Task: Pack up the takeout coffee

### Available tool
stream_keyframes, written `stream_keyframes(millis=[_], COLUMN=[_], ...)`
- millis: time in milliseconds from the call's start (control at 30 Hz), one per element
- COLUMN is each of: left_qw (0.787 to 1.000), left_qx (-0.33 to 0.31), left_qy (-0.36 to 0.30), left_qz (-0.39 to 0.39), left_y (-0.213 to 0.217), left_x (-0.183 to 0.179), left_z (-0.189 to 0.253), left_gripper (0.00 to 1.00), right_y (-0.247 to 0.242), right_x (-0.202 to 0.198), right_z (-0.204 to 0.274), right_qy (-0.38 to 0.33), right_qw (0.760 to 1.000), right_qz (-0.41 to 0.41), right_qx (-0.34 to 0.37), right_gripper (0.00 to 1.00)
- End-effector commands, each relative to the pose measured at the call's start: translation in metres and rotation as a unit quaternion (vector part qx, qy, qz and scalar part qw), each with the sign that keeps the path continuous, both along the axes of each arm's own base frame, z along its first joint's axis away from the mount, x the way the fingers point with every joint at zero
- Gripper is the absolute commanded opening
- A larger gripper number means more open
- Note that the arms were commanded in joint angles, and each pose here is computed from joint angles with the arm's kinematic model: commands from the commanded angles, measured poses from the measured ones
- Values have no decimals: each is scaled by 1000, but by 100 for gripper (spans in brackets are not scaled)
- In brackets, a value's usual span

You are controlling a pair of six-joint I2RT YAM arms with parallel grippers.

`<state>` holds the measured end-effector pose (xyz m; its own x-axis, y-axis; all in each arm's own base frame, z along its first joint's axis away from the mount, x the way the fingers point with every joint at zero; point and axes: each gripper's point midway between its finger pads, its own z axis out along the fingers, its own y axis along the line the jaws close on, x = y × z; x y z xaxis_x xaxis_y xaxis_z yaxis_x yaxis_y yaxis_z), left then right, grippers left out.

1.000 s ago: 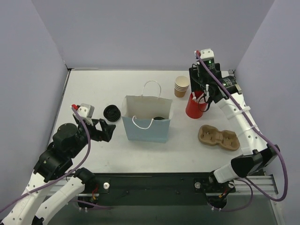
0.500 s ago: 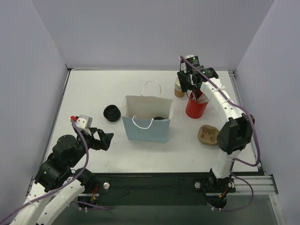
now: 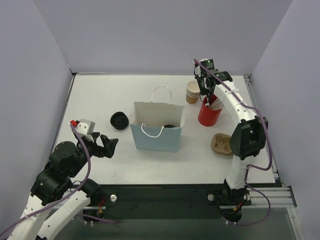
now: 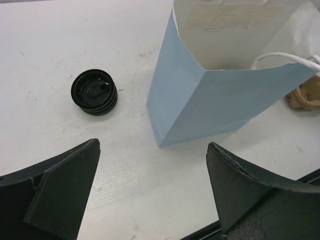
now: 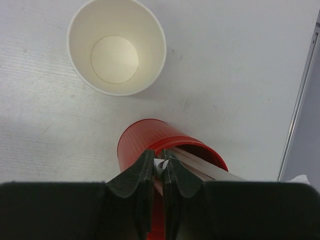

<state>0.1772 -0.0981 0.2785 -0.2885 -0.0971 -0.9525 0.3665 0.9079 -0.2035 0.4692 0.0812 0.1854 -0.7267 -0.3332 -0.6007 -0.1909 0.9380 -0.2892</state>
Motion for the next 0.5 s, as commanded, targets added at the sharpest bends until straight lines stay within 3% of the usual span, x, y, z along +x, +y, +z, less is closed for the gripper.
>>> stream_keyframes(millis=[0, 300, 467], left_qw=[1000, 998, 997], left_qx=[6, 28, 16], left_qy=[-19, -45, -61], left_qz=[16, 35, 36], left_y=[8, 13, 11], left_x=[3, 14, 18], left_z=[17, 37, 52], left_gripper=[97, 97, 97], right_y=[-7, -24, -8], right_x=[2, -43, -74], right_z=[53, 134, 205], right_qy=[-63, -122, -195], right_qw=[998, 992, 981], right_qz=[-2, -9, 18], right_qx=[-7, -27, -6], right_gripper=[7, 5, 5])
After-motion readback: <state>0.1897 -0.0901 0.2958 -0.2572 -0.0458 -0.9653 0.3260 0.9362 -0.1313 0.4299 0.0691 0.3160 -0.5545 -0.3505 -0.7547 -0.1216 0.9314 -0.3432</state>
